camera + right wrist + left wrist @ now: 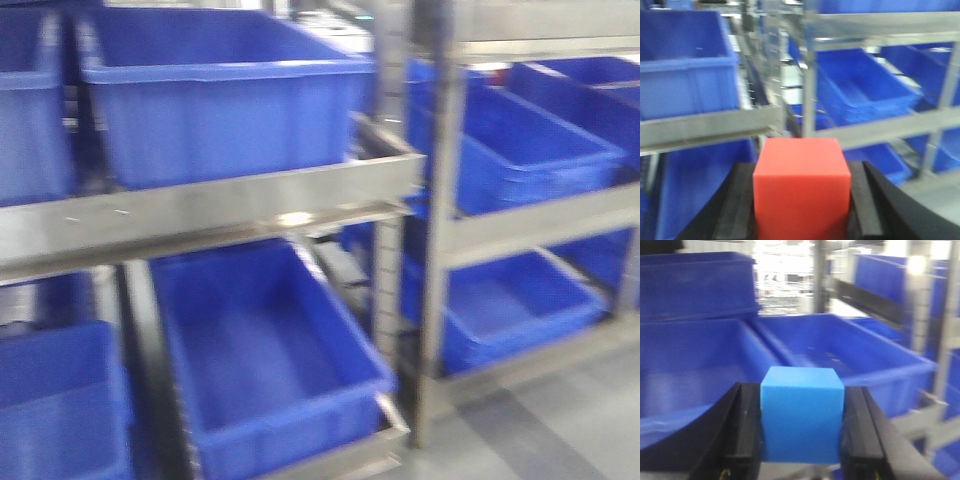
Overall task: Sort and place red and blue blocks on shelf
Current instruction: 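Drive the base to the shelf of empty blue bins, then position each held cube above its own blue bin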
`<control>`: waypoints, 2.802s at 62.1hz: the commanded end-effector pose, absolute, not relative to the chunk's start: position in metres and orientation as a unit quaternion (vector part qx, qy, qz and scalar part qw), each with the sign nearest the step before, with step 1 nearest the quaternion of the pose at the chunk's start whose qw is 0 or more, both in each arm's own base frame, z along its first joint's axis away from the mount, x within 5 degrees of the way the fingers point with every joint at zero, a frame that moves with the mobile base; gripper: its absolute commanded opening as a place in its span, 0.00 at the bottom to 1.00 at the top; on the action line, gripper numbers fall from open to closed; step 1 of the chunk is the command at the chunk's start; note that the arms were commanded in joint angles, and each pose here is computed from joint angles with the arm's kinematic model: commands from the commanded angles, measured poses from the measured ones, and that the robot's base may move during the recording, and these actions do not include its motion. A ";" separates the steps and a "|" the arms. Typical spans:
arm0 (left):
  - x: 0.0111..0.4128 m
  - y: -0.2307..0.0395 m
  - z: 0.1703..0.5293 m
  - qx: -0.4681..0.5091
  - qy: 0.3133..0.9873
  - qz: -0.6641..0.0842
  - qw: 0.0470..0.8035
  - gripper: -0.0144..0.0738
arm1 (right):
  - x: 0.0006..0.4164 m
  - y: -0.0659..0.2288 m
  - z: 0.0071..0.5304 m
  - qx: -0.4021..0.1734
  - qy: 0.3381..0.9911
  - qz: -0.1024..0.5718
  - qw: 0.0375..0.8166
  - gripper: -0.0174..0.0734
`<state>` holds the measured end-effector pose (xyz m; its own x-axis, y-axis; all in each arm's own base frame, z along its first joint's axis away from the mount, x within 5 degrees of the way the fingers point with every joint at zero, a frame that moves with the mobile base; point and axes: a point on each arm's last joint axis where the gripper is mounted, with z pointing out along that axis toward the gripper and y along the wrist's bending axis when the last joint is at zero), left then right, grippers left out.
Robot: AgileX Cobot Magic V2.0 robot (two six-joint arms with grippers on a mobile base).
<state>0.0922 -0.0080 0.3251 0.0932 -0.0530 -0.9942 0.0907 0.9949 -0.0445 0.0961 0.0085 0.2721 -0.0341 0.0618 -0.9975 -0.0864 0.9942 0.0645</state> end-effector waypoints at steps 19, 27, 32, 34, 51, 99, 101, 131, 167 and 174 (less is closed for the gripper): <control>0.092 -0.007 0.342 0.008 0.633 -0.047 0.773 0.30 | 0.096 0.007 0.290 -0.006 0.673 0.049 0.738 0.25; 0.092 -0.007 0.342 0.008 0.633 -0.047 0.773 0.30 | 0.096 0.007 0.290 -0.006 0.673 0.049 0.738 0.25; 0.092 -0.007 0.342 0.008 0.633 -0.047 0.773 0.30 | 0.096 0.007 0.290 -0.006 0.673 0.049 0.738 0.25; 0.092 -0.007 0.342 0.008 0.633 -0.047 0.773 0.30 | 0.096 0.007 0.290 -0.006 0.673 0.049 0.738 0.25; 0.092 -0.007 0.342 0.008 0.633 -0.047 0.773 0.30 | 0.096 0.007 0.290 -0.006 0.673 0.049 0.738 0.25; 0.092 -0.007 0.342 0.008 0.633 -0.047 0.773 0.30 | 0.096 0.007 0.290 -0.006 0.673 0.049 0.738 0.25; 0.092 -0.007 0.342 0.008 0.633 -0.047 0.773 0.30 | 0.096 0.007 0.290 -0.006 0.673 0.049 0.738 0.25; 0.092 -0.007 0.342 0.008 0.633 -0.047 0.773 0.30 | 0.096 0.007 0.290 -0.006 0.673 0.049 0.738 0.25; 0.092 -0.007 0.342 0.008 0.633 -0.047 0.773 0.30 | 0.096 0.007 0.290 -0.006 0.673 0.049 0.738 0.25; 0.092 -0.007 0.342 0.008 0.633 -0.047 0.773 0.30 | 0.096 0.007 0.290 -0.006 0.673 0.049 0.738 0.25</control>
<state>0.0922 -0.0080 0.3251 0.0932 -0.0530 -0.9942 0.0907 0.9949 -0.0445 0.0961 0.0085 0.2721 -0.0341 0.0618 -0.9975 -0.0864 0.9942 0.0645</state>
